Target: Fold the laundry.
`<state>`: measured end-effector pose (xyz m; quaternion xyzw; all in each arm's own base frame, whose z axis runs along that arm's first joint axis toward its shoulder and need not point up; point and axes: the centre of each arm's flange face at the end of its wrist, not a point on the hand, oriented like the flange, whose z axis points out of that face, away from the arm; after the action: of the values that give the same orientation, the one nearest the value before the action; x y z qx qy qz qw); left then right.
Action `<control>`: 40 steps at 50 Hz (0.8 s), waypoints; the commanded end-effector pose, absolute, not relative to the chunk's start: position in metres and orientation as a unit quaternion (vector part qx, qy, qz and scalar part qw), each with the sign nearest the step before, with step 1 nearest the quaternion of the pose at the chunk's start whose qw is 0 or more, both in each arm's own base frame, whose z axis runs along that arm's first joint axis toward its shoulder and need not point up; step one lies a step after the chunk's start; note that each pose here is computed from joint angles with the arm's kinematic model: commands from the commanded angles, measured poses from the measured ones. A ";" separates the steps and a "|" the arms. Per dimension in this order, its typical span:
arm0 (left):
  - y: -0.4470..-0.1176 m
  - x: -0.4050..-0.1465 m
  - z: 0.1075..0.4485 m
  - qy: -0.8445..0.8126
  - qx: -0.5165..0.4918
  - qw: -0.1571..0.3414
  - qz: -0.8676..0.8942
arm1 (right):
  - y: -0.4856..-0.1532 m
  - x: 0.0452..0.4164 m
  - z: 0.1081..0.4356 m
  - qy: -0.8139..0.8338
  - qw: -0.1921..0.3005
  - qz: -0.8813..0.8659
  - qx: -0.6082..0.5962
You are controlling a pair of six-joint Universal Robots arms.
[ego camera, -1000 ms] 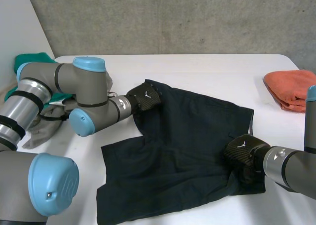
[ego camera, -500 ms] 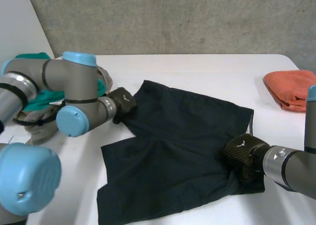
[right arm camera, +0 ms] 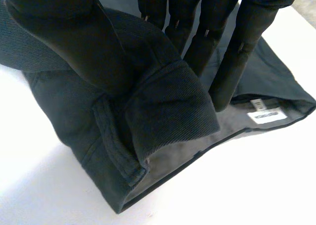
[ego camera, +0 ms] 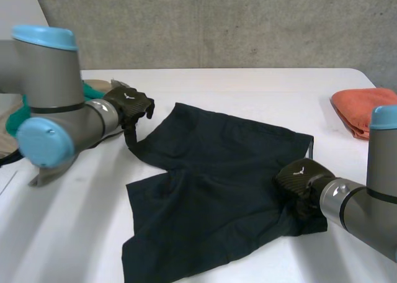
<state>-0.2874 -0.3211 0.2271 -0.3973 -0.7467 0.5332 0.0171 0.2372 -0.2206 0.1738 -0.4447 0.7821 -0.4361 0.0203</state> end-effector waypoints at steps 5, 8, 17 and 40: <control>-0.211 -0.268 0.221 -0.797 -0.383 0.144 0.443 | -0.240 0.242 0.185 0.803 0.035 -0.469 -0.366; -0.181 -0.265 0.210 -0.802 -0.387 0.162 0.425 | -0.242 0.244 0.186 0.806 0.043 -0.477 -0.349; -0.134 -0.267 0.180 -0.804 -0.408 0.165 0.399 | -0.252 0.246 0.192 0.804 0.041 -0.495 -0.327; -0.115 -0.291 0.164 -0.797 -0.434 0.161 0.389 | -0.272 0.241 0.192 0.824 0.039 -0.515 -0.234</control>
<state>-0.2831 -0.1178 0.1667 -0.4310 -0.7980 0.3935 0.1501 0.2423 -0.2710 0.1920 -0.2406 0.8235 -0.5123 0.0396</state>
